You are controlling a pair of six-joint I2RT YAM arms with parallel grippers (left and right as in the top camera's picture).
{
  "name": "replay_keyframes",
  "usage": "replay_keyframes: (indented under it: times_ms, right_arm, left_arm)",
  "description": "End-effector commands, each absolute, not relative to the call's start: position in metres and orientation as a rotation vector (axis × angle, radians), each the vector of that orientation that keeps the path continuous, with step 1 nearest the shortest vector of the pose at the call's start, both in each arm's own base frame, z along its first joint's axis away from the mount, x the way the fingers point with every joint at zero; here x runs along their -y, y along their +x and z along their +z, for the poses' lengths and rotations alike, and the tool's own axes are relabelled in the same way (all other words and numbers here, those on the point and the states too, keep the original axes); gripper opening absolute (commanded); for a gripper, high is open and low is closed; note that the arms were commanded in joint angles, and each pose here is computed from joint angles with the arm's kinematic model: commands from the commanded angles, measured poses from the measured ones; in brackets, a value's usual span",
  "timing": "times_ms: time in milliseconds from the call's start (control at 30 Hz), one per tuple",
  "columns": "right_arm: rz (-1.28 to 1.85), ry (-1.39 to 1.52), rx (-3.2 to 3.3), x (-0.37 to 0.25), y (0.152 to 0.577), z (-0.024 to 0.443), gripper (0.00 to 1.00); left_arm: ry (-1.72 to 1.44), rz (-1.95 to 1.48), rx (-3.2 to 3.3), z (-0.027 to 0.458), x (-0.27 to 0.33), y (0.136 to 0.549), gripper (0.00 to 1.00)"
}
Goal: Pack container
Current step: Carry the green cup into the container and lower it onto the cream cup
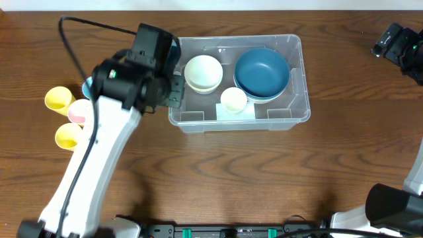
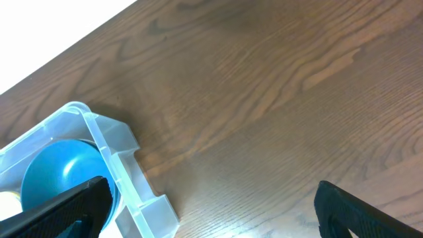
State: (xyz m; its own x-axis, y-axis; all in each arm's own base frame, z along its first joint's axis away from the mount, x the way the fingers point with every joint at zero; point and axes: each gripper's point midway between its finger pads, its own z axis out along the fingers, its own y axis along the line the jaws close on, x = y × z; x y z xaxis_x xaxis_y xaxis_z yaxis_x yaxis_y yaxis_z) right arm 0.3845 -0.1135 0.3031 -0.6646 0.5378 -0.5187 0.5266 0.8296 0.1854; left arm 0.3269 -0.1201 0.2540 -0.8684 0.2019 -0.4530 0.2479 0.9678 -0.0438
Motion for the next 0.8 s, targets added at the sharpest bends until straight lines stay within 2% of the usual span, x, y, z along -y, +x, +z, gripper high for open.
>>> replay_keyframes:
  times_ms: [0, 267, 567, 767]
  right_arm:
    - [0.031, 0.793, -2.434, 0.113, 0.384, 0.303, 0.99]
    - [0.031, 0.793, -2.434, 0.113, 0.384, 0.303, 0.99]
    - [0.031, 0.794, -2.434, 0.113, 0.384, 0.303, 0.99]
    - [0.031, 0.793, -2.434, 0.113, 0.384, 0.303, 0.99]
  left_arm:
    - [0.453, -0.179, -2.551, 0.277, 0.146, 0.318, 0.06]
    - [0.75, -0.282, -2.395, 0.276, 0.229, 0.317, 0.06]
    - [0.864, -0.237, -2.548, 0.199, 0.264, 0.331, 0.06]
    - [0.899, -0.288, -2.596, 0.173, 0.278, 0.332, 0.06]
